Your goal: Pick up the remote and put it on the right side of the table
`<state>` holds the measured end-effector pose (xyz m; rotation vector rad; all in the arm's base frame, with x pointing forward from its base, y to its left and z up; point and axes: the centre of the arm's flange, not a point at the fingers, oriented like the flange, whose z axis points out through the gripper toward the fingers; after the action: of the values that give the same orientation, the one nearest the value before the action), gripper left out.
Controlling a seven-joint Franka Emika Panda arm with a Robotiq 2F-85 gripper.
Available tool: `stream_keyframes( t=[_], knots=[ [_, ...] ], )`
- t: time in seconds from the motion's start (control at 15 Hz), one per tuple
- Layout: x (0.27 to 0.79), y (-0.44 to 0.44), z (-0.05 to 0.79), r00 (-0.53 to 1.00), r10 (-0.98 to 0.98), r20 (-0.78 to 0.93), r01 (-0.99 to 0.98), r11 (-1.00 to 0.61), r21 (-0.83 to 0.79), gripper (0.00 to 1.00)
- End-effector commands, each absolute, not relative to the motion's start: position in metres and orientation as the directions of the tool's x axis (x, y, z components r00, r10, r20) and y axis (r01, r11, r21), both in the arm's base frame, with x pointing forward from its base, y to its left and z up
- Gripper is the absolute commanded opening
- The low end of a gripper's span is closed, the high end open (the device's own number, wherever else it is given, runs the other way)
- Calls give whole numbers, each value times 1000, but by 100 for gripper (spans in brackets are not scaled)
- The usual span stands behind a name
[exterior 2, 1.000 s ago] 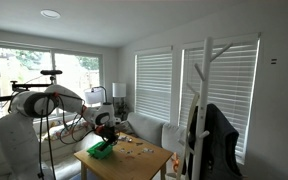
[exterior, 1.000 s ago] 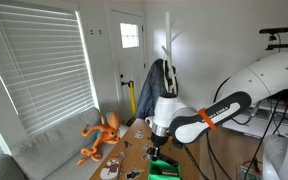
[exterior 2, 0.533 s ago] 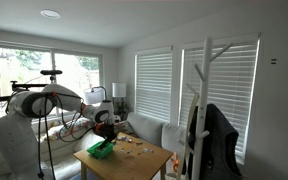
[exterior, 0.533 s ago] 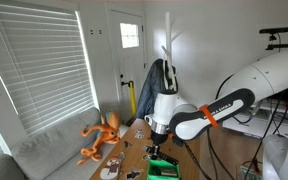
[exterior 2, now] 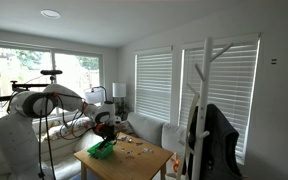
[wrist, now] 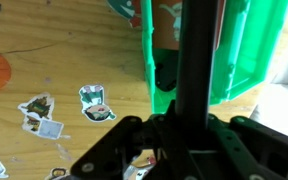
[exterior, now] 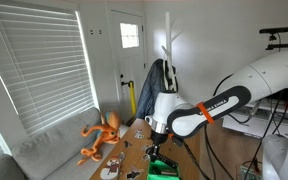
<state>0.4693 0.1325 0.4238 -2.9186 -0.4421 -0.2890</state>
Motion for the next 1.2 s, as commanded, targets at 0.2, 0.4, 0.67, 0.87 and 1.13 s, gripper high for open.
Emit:
stream_keyframes(
  t=[0.2, 0.4, 0.67, 0.87, 1.13],
  knots=[
    [466, 28, 499, 934, 50, 353, 81, -994, -74, 2],
    [472, 22, 494, 930, 63, 362, 102, -991, -92, 2],
    [477, 12, 482, 935, 74, 347, 94, -995, -41, 2],
    [484, -40, 462, 975, 104, 195, 92, -993, 68, 2],
    [490, -101, 417, 994, 86, 63, 70, -972, 223, 2]
  ],
)
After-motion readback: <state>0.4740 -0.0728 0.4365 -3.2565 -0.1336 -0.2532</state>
